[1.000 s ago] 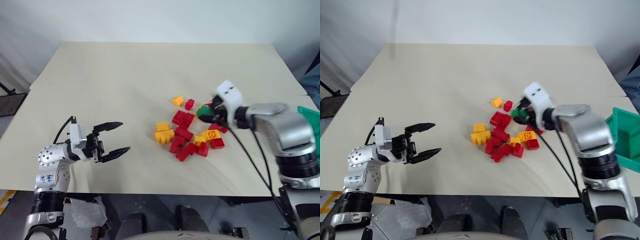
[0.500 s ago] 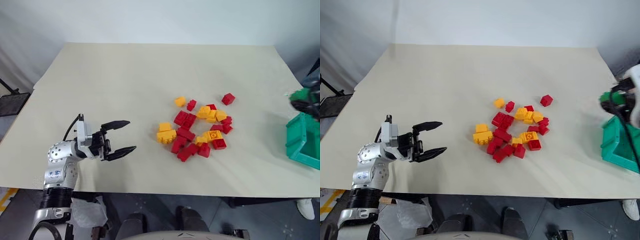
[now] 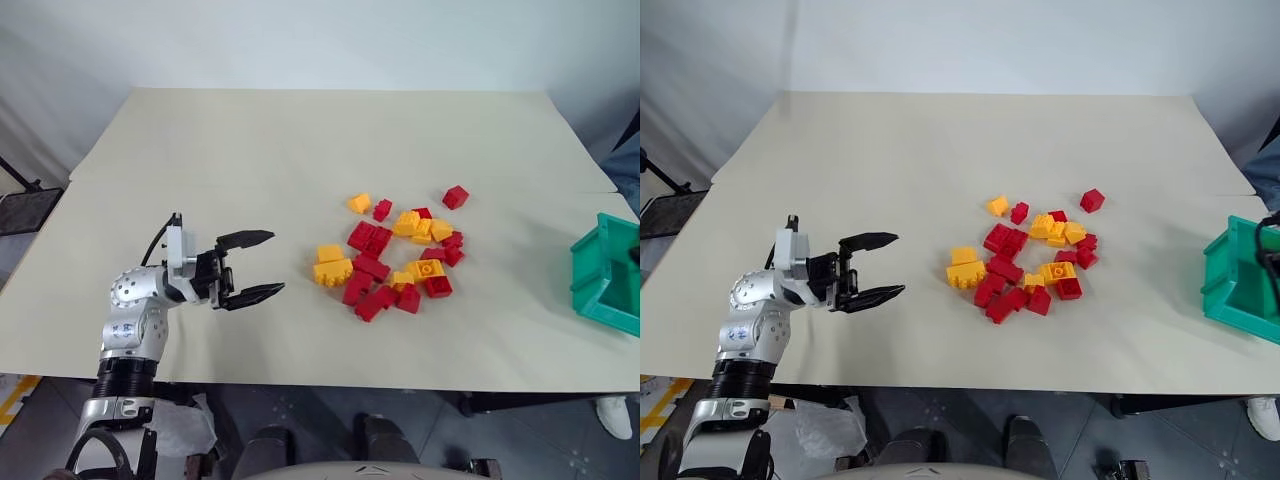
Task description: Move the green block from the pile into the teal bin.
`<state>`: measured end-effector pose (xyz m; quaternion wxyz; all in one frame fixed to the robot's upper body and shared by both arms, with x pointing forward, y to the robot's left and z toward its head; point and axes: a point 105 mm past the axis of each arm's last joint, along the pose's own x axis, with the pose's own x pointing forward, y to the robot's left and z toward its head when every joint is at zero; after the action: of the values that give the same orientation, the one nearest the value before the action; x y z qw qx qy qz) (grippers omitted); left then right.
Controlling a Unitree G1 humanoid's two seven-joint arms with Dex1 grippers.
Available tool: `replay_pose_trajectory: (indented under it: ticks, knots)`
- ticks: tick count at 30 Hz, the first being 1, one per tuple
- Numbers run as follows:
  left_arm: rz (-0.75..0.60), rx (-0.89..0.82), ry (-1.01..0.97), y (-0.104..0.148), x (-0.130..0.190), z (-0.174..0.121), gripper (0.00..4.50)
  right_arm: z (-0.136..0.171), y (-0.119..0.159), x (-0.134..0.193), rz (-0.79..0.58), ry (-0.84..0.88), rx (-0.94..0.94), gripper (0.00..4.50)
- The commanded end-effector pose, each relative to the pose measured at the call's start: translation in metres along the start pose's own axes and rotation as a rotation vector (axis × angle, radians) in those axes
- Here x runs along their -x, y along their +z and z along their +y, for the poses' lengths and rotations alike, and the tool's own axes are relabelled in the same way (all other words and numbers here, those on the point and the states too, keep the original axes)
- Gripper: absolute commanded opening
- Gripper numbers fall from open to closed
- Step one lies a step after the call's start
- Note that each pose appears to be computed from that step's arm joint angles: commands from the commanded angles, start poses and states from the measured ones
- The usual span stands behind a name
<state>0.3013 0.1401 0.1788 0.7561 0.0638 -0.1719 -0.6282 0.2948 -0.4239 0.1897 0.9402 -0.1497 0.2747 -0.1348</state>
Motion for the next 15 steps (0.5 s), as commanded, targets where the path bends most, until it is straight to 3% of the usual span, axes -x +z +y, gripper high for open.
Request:
replay_pose_trajectory:
  ticks: [1,8,15]
  knots:
    - [0.001,-0.027,-0.036,0.015,-0.015,0.002,4.50,-0.011,0.011,0.001,-0.036,-0.047,0.022,1.51]
    - [0.073,-0.047,-0.073,0.018,-0.023,0.004,4.50,-0.019,0.008,-0.005,-0.039,-0.078,0.015,1.51]
    - [0.072,-0.071,-0.081,0.021,-0.028,0.009,4.50,-0.012,0.017,0.007,-0.079,-0.031,0.053,3.87]
